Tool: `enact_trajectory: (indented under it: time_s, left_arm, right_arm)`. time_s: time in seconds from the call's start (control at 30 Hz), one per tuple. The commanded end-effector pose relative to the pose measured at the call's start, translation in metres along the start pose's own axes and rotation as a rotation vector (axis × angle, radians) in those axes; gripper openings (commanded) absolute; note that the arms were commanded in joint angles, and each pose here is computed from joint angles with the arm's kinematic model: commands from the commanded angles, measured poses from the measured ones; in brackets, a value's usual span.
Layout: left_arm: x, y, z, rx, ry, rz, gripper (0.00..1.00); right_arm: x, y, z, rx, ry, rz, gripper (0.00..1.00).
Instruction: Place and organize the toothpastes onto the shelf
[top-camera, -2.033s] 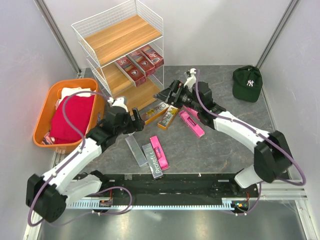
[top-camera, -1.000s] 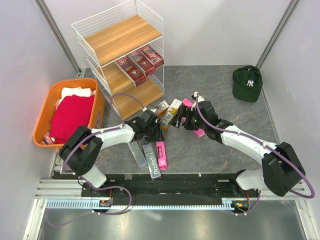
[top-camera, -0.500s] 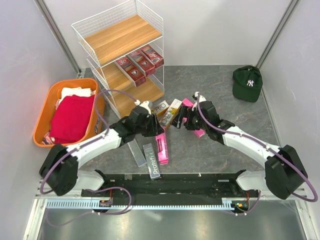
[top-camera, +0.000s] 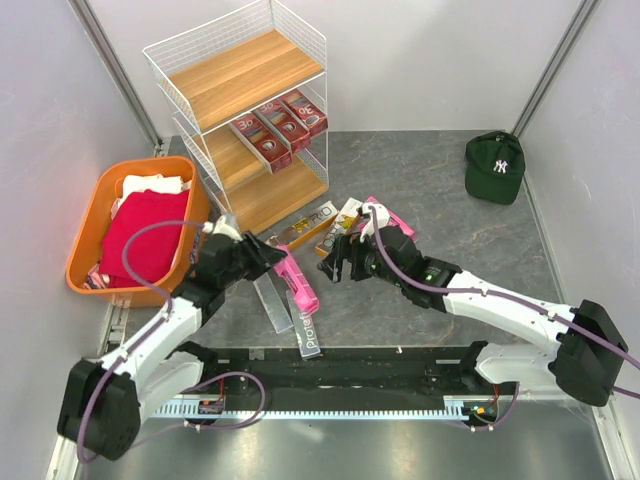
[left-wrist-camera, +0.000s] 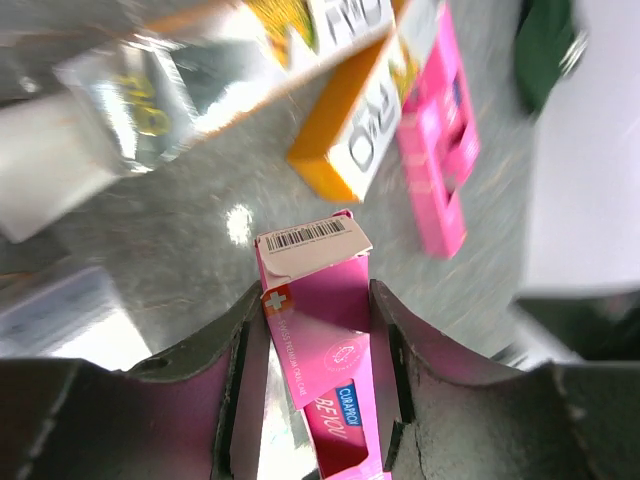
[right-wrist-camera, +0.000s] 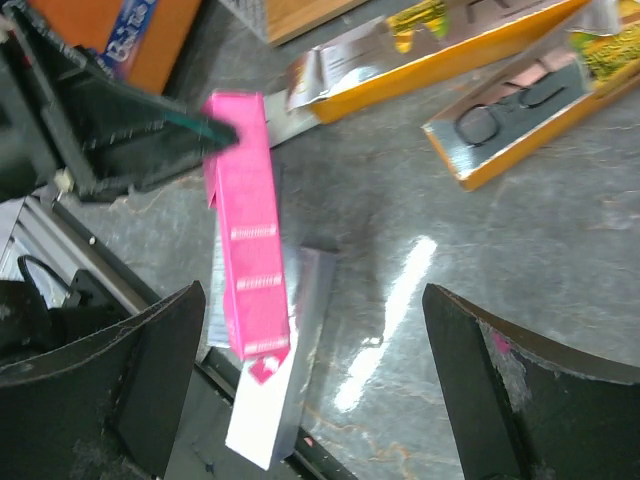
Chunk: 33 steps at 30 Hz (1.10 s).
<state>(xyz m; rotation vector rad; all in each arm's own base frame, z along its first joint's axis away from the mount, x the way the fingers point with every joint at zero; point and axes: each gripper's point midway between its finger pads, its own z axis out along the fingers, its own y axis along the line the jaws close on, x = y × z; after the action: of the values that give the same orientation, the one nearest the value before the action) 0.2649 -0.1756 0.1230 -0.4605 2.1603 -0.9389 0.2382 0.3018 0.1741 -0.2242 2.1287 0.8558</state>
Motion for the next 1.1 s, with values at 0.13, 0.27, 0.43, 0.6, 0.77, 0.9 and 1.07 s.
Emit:
enact_trajectory:
  time_s: [0.13,0.27,0.43,0.6,0.77,0.9,1.07]
  left_arm:
    - [-0.041,-0.015,-0.028,0.269,-0.153,-0.333,0.29]
    - [-0.046,-0.011,-0.032,0.31,-0.169,-0.408,0.29]
    - [-0.047,-0.013,-0.035,0.37,-0.182,-0.45,0.28]
    - [-0.05,-0.02,-0.037,0.398,-0.177,-0.45,0.28]
    - [-0.05,-0.023,-0.038,0.406,-0.164,-0.44,0.28]
    - [-0.048,-0.022,-0.037,0.407,-0.155,-0.443,0.28]
    - [-0.048,-0.023,-0.036,0.416,-0.151,-0.444,0.28]
  right_arm:
    - [0.0,0.045,-0.008,-0.057,-0.137,-0.05,0.98]
    - [0.01,0.063,-0.004,-0.094,-0.132,-0.069,0.98]
    - [0.025,0.08,0.009,-0.139,-0.093,-0.073,0.96]
    - [0.031,0.074,0.021,-0.087,-0.088,-0.072,0.91]
    - [0.025,0.075,0.02,-0.094,-0.129,-0.048,0.8]
    - [0.017,0.08,0.019,-0.111,-0.156,-0.054,0.8]
    - [0.02,0.086,0.022,-0.137,-0.141,-0.063,0.61]
